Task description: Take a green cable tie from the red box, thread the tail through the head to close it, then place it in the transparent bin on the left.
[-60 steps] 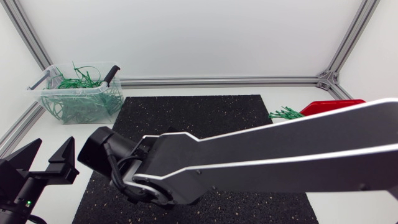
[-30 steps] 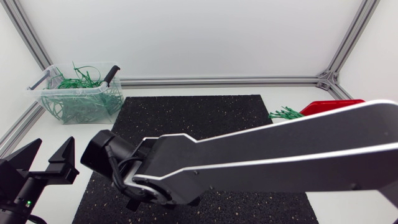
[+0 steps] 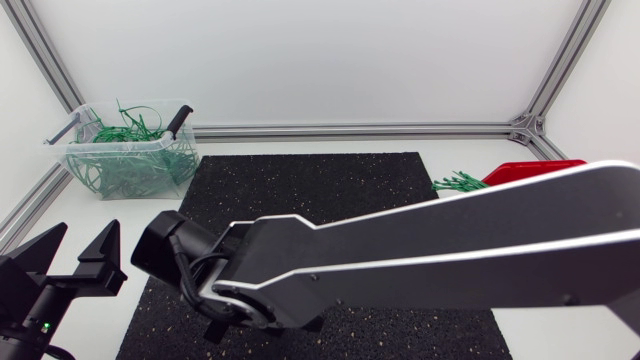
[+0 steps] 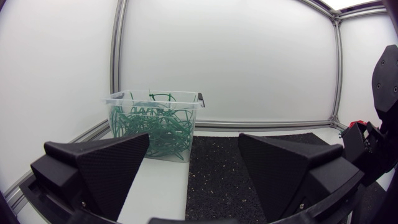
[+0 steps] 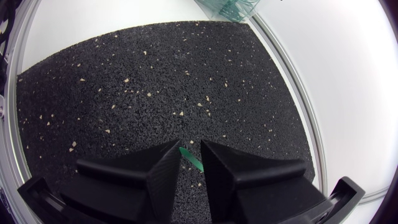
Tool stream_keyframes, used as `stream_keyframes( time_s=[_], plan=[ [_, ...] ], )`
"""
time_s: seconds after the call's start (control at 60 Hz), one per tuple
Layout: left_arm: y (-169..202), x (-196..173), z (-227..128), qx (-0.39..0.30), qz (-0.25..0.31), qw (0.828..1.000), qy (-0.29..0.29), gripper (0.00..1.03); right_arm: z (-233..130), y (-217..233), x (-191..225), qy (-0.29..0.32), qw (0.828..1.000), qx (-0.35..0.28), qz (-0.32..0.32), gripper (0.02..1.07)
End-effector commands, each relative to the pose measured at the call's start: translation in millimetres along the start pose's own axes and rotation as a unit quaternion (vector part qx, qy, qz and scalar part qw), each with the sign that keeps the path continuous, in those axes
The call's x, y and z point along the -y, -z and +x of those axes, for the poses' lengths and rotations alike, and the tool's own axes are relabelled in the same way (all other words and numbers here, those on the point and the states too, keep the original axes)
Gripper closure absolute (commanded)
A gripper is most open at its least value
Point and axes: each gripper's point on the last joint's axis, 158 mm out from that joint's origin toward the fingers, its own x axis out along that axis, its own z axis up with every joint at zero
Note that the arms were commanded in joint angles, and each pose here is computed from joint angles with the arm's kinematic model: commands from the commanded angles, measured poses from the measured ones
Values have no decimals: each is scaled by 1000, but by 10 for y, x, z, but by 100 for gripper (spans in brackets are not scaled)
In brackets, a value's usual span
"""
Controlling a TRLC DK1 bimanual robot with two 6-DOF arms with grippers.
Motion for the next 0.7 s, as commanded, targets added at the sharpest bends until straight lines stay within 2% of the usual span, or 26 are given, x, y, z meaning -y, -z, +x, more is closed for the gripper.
stream_keyframes(
  time_s=[0.0,0.1,0.333,0.683],
  plan=[
    [277,3,20,-37,-8,999,1,4,47,17,-69,-5,1000,-11,10,75],
    [277,3,20,-37,-8,999,1,4,36,14,-94,-10,1000,-10,10,75],
    [277,3,20,-37,-8,999,1,4,14,42,-146,-23,1000,-16,8,61],
    [277,3,20,-37,-8,999,1,4,-44,26,-223,-43,999,-14,9,53]
  ],
)
